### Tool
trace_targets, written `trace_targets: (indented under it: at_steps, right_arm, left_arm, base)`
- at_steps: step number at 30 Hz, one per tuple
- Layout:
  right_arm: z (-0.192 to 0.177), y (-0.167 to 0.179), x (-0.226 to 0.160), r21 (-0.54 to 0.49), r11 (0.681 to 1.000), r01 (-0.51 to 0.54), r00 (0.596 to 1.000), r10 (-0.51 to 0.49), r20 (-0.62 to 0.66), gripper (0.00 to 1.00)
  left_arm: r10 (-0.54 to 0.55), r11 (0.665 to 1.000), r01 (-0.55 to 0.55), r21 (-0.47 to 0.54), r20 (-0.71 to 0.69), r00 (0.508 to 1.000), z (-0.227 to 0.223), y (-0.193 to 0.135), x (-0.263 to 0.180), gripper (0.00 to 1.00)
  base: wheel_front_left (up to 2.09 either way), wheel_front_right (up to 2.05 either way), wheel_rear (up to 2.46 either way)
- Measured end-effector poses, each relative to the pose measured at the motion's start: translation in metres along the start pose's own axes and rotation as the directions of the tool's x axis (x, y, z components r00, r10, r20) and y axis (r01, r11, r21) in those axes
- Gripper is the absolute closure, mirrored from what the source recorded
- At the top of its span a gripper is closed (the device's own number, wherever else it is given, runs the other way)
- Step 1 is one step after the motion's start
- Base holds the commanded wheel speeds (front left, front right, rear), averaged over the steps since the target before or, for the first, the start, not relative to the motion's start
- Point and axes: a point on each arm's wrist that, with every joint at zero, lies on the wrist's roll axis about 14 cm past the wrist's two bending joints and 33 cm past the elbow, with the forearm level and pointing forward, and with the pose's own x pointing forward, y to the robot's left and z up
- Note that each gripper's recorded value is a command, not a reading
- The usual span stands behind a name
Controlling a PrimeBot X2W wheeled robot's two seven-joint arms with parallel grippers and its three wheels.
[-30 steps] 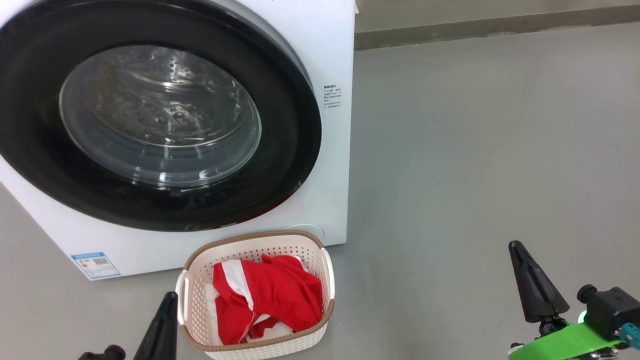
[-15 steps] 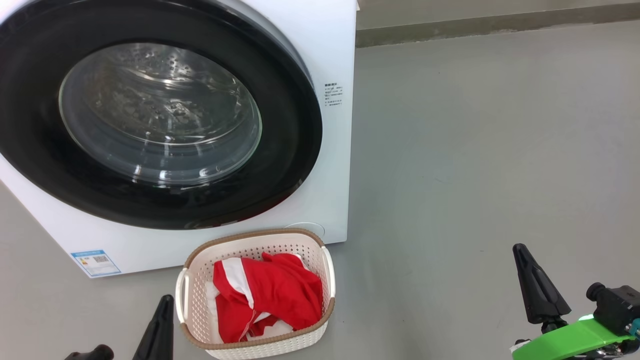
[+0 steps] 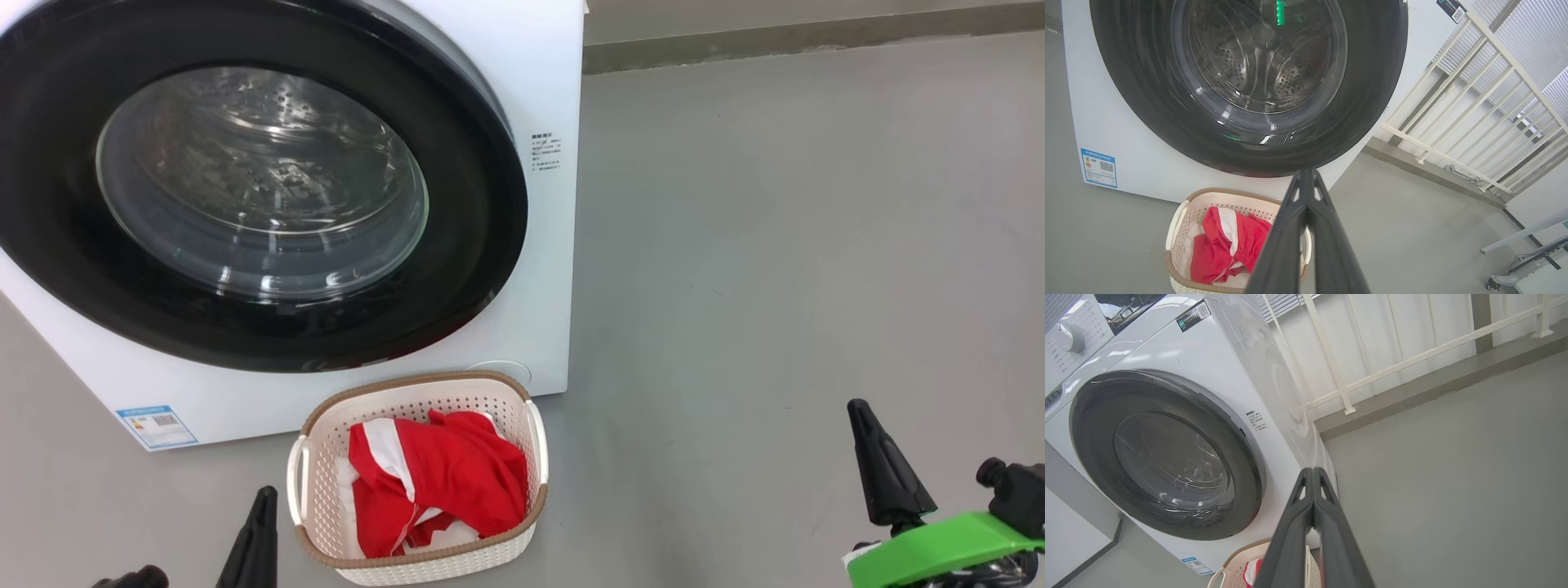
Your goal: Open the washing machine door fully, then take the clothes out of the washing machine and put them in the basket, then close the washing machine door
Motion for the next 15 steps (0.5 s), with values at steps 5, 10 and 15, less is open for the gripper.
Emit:
trace_targets:
  at_steps: [5, 10, 15]
  right_arm:
    - [0.0024, -0.002, 0.0035, 0.047, 0.999, 0.011, 1.0, -0.011, 0.003, 1.0]
    - [-0.0011, -0.0037, 0.0036, 0.098, 0.995, 0.024, 1.0, -0.023, -0.01, 1.0]
    - [-0.0029, -0.0053, 0.0037, 0.15, 0.988, 0.035, 0.999, -0.033, -0.016, 1.0]
  left_arm:
    - [0.011, 0.999, -0.012, -0.053, -0.008, 1.0, -0.0009, 0.002, 0.0011, 1.0]
    - [0.023, 0.994, -0.024, -0.108, -0.015, 1.0, -0.0019, 0.004, 0.0017, 1.0]
    - [0.027, 0.987, -0.029, -0.158, -0.016, 1.0, -0.0017, 0.0036, 0.0043, 1.0]
  base:
    - [0.0, 0.0, 0.0]
    - [0.0, 0.0, 0.0]
    - [0.0, 0.0, 0.0]
